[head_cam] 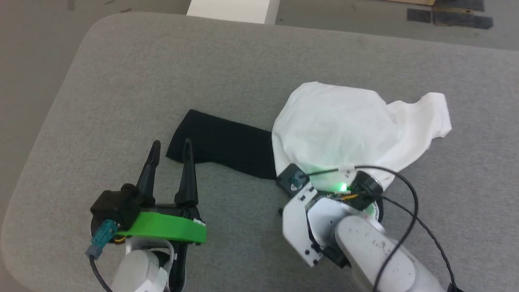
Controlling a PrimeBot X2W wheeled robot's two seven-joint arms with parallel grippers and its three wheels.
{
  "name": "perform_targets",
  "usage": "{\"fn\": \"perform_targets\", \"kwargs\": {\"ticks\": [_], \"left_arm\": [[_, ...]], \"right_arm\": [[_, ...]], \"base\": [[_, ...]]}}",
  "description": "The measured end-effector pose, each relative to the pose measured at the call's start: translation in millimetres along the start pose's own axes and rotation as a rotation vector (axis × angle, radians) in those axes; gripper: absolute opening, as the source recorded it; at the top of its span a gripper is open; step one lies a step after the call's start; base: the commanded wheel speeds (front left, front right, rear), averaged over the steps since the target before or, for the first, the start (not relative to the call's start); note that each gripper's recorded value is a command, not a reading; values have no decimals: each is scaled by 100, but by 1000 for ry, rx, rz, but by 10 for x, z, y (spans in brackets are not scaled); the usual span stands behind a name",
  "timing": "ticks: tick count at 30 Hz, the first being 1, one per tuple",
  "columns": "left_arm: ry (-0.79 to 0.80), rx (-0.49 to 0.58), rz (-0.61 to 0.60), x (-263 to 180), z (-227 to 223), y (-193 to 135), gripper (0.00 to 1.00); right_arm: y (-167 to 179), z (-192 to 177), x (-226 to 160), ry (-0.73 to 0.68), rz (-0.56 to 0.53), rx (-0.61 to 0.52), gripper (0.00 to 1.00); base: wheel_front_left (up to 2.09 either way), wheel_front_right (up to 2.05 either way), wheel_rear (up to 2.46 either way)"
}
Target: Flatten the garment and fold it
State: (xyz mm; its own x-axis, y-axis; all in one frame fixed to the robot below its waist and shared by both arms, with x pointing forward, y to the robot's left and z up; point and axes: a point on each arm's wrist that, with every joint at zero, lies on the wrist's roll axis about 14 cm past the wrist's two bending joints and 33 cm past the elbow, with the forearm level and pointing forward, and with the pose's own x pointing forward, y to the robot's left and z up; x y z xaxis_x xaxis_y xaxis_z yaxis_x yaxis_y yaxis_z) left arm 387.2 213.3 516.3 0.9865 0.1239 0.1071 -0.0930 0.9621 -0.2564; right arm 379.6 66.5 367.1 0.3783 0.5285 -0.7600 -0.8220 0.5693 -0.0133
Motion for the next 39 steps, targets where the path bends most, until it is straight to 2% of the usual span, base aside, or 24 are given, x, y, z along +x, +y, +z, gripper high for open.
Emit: {"fn": "perform_targets", "kwargs": {"ticks": [1,2,3,6,9,12,14,16,20,23,26,27,28,29,31,33,35,37,39], "left_arm": [[2,3,8,-5,-6,20,100],[3,5,13,-7,-5,38,100],[3,7,19,-10,-2,56,100],[-7,16,31,-33,39,97,100],[-13,29,31,-50,64,115,100],[-11,32,13,-72,55,82,100],[-12,41,-11,-75,54,26,100],[-16,40,-35,-68,61,-39,100],[-22,30,-98,-47,68,-223,100],[-28,22,-145,-29,80,-370,100],[-31,17,-182,-21,85,-484,100],[-30,15,-194,-21,82,-521,100],[-27,14,-204,-24,70,-552,100],[-25,12,-212,-28,63,-576,100],[-22,8,-225,-34,53,-617,100],[-21,6,-233,-30,48,-645,100],[-19,4,-241,-20,37,-671,100],[-13,3,-244,-9,14,-681,100],[-7,2,-244,4,-12,-681,100]], "right_arm": [[-1,-2,18,21,5,2,25],[3,10,31,32,10,2,0],[5,29,39,31,13,2,0],[-12,220,-69,-94,44,112,0],[-88,511,-298,-270,46,214,0],[-490,838,-709,-496,-53,311,0],[-933,828,-1057,-608,-190,390,0],[-1294,595,-1320,-643,-319,474,0],[-1833,-343,-1756,-568,-587,671,0],[-1931,-1051,-1932,-452,-710,800,0],[-1846,-1679,-2013,-316,-770,925,0],[-1787,-1843,-2022,-273,-774,960,7],[-1744,-1947,-2048,-252,-783,977,50],[-1744,-1980,-2092,-262,-800,980,100],[-1812,-1887,-2216,-339,-845,940,100],[-1902,-1644,-2374,-463,-892,852,100],[-1893,-1170,-2457,-585,-894,671,100],[-1745,-730,-2368,-667,-821,549,100],[-1510,-390,-2168,-691,-717,458,100]], "base": [[0,0,0],[0,0,0],[0,0,0],[0,0,0],[0,0,0],[0,0,0],[0,0,0],[0,0,0],[0,0,0],[0,0,0],[0,0,0],[0,0,0],[0,0,0],[0,0,0],[0,0,0],[0,0,0],[0,0,0],[0,0,0],[0,0,0]]}}
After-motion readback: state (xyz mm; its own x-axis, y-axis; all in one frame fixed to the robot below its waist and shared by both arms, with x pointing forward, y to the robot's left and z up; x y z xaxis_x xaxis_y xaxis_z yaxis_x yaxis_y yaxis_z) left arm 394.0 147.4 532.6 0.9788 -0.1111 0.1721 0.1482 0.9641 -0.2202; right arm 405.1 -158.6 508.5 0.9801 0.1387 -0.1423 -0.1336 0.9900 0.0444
